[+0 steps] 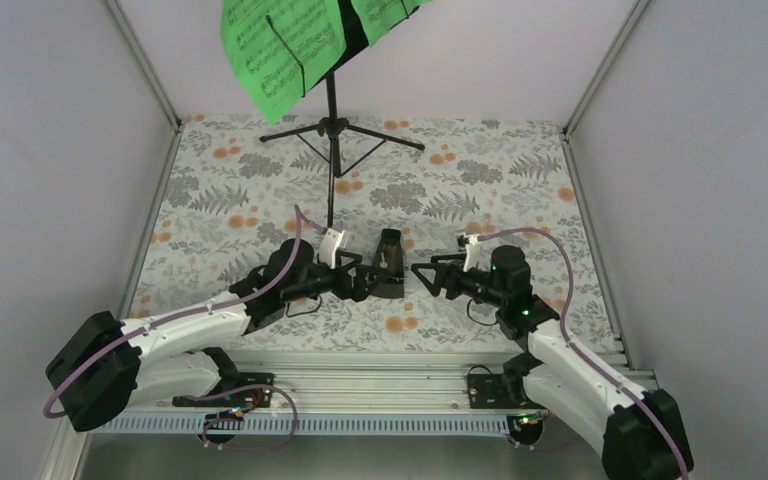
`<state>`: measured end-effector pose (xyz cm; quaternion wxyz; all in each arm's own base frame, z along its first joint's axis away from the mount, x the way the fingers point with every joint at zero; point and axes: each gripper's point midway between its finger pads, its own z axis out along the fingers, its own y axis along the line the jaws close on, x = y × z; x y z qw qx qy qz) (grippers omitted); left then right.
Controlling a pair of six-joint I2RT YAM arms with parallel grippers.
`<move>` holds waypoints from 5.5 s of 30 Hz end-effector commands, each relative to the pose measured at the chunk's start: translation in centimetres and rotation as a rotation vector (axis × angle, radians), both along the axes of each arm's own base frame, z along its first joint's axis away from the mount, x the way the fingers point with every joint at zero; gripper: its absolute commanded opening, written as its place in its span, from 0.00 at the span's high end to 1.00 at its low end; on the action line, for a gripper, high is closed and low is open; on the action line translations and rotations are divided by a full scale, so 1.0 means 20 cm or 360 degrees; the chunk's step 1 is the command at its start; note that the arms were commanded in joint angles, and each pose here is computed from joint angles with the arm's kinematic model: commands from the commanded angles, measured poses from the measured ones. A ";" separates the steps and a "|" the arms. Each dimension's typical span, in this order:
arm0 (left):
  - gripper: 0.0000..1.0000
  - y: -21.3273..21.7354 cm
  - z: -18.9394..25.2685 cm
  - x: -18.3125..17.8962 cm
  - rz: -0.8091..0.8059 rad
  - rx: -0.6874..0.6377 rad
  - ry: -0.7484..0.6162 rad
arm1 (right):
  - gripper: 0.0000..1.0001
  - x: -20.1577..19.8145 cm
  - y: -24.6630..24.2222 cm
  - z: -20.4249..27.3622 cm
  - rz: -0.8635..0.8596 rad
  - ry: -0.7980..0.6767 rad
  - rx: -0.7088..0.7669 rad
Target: Pack up the instrument practice props
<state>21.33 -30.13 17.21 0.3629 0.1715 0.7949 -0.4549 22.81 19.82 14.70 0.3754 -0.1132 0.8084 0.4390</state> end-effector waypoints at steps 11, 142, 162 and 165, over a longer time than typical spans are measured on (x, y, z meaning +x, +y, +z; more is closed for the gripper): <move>0.00 0.11 0.35 0.26 0.0004 0.0229 -0.0148 | 0.00 -0.04 0.08 0.41 0.0191 -0.0929 -0.0011; 0.54 -0.12 0.18 0.33 -0.0629 0.0031 -0.0034 | 0.51 0.27 0.34 0.07 0.0474 -0.1019 -0.0210; 0.56 -0.13 0.18 0.32 -0.0648 0.0020 -0.0029 | 0.43 0.33 0.36 0.07 0.0432 -0.0946 -0.0208; 0.56 -0.13 0.18 0.32 -0.0650 0.0019 -0.0031 | 0.42 0.34 0.36 0.07 0.0425 -0.0935 -0.0208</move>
